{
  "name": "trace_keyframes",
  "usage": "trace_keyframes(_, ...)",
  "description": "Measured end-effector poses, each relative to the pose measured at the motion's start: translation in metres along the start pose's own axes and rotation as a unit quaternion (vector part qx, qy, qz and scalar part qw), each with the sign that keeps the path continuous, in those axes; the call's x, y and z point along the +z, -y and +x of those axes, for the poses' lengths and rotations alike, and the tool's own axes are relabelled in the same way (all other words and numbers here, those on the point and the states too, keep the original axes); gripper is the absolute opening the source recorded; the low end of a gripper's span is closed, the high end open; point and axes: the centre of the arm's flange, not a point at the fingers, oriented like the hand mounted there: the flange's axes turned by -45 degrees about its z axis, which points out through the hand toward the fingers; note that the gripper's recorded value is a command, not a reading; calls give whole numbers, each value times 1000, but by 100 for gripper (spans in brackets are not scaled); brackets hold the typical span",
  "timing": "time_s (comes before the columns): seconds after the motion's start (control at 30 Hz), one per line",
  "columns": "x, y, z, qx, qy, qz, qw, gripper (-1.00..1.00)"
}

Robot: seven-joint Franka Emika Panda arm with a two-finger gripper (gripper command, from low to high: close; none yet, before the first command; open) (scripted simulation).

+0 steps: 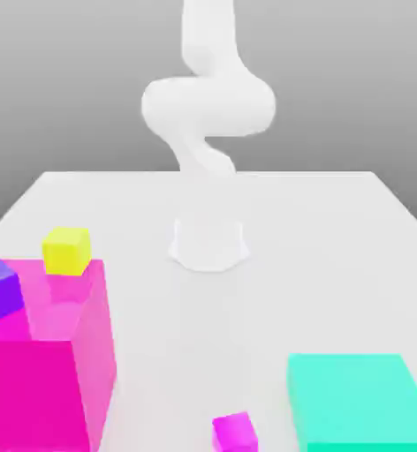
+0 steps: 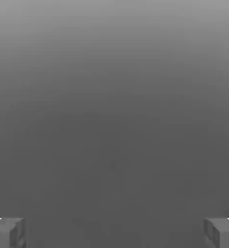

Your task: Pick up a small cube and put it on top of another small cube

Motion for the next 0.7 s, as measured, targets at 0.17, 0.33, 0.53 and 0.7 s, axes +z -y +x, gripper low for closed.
trace_keyframes(0.17, 97, 4, -8, -20, 68, 9, 997, 0)
trace_keyframes(0.33, 188, 10, -33, -40, 134, 18, 990, 0)
trace_keyframes(0.53, 289, 18, -85, -65, 212, 27, 975, 0)
trace_keyframes(0.7, 362, 25, -144, -86, 275, 34, 957, 0)
